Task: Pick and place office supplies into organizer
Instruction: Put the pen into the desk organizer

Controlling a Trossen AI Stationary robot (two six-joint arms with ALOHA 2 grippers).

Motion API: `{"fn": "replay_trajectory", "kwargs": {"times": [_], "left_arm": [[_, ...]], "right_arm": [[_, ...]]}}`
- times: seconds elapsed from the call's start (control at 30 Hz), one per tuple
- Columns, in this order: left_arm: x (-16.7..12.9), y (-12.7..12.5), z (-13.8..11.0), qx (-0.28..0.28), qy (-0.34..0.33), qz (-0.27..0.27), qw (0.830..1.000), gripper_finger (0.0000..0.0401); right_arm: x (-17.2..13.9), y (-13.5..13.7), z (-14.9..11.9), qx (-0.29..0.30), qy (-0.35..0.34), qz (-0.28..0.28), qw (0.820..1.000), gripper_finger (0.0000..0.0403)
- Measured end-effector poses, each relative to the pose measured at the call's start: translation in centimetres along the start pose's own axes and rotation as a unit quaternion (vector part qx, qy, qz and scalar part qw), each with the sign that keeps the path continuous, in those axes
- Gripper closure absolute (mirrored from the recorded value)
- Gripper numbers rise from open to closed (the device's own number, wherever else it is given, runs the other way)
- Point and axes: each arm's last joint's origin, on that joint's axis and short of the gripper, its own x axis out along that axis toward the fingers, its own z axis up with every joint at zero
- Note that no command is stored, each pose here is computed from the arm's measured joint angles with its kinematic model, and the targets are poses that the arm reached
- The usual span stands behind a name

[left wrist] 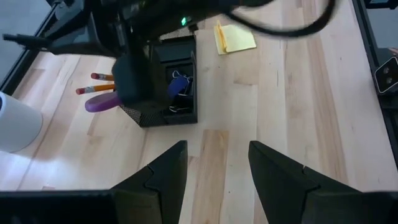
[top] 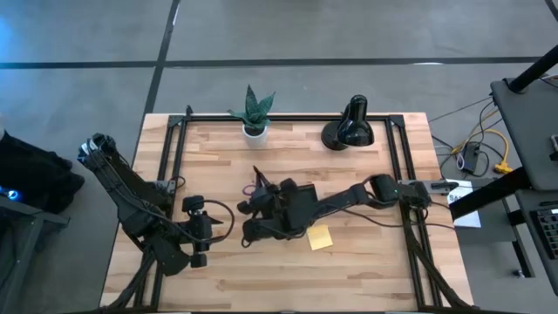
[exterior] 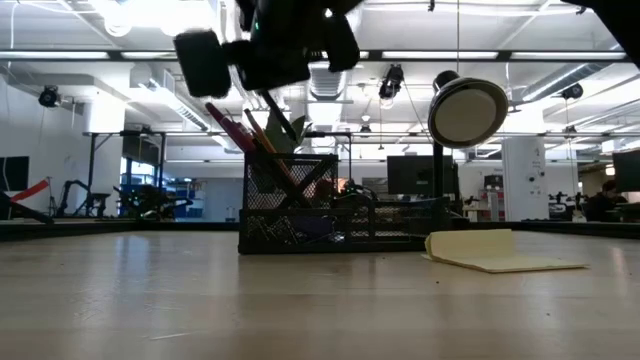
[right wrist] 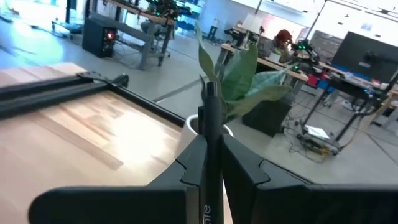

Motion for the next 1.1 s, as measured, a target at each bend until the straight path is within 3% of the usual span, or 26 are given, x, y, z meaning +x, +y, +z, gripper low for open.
{"fn": "replay_trajectory", "kwargs": {"times": [0.4,0.7,1.1], "left_arm": [[0.0,0.1,-0.1,0.005,0.004,0.004,1.000,0.0244],[0.0,0.1,-0.1,0.006,0.005,0.005,1.000,0.0244],[0.0,0.1,-0.1,0.005,0.004,0.004,1.000,0.0244]], "right_arm": [[1.6,-0.6,-3.3,0.049,0.008,-0.019,0.999,0.0374],[1.4,-0.7,-5.7,-0.004,0.029,0.002,1.000,0.0374],[-2.4,0.1,-4.6,0.023,0.021,0.046,0.998,0.0374]]}}
